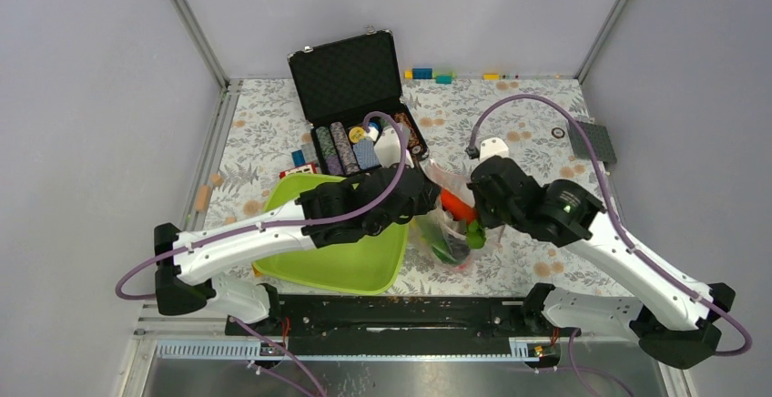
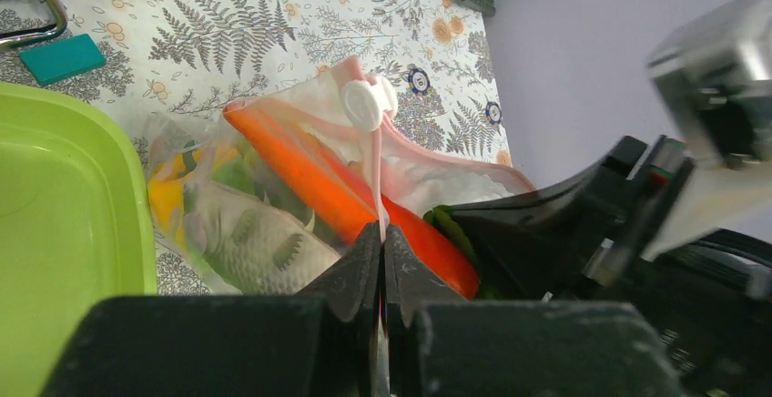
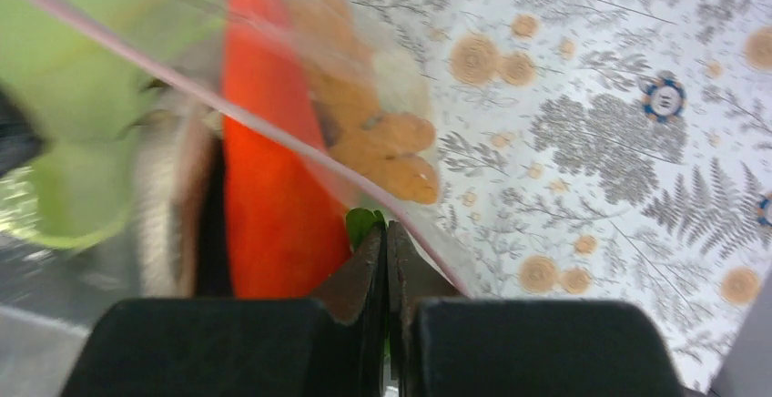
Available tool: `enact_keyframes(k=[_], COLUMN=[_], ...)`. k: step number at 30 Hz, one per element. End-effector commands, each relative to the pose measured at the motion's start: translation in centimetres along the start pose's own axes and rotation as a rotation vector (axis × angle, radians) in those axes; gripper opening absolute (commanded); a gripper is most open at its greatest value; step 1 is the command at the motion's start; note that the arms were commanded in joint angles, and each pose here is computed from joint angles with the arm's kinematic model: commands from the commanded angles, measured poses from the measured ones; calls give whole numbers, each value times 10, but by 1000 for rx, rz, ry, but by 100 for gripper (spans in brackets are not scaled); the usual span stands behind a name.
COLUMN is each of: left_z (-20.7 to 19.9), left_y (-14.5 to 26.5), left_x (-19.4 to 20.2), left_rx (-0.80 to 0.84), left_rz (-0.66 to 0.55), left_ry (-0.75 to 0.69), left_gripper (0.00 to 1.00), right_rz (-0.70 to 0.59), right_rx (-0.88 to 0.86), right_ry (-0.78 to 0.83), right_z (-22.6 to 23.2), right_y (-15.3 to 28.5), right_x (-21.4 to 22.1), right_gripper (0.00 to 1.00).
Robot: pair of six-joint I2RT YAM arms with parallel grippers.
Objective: Place the food in the zip-top bag and seal the zipper
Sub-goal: Adjust the fake vegetable in the zipper food storage bag.
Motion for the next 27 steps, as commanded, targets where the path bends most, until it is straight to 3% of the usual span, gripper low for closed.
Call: enact_keyframes(k=[1,6,9,13,18,23,27], left_z=[-14,-7,-5,-6,-6,-6,-7], left_y=[20,27,29,29,29,28,26], left_x=[-28,-33,-35,-36,-39,-39,-40], left_rx=[103,97,99,102,103,100,101], left_rz=[-97,-142,-157,-163,-179,-185,-191], left_ry=[86,124,123,121,120,115,110], left_gripper=[0,0,0,0,0,0,0], right_rz=[-51,-63,-51,-66,-95,-158,-209], right_rx=[213,418,434,137,-341,-410,-408], right_ry=[7,28,37,-5,-10,-26,-81], right_z=[-22,-44,-48,-25,14,13,5], right_y=[-11,-19,-9,14,51,73,84], right_x=[6,15,13,3,-3,-12,-15], right_gripper=[0,0,0,13,47,64,66])
Point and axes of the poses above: each gripper's point midway between its finger pads, its own y axis back along the fingers, its own z axis along the line the jaws close on, x = y × z, the point moved 6 cm from there along y, back along the fingers, and after that the axes turned 13 degrees about -y, right-handed, at the moved point
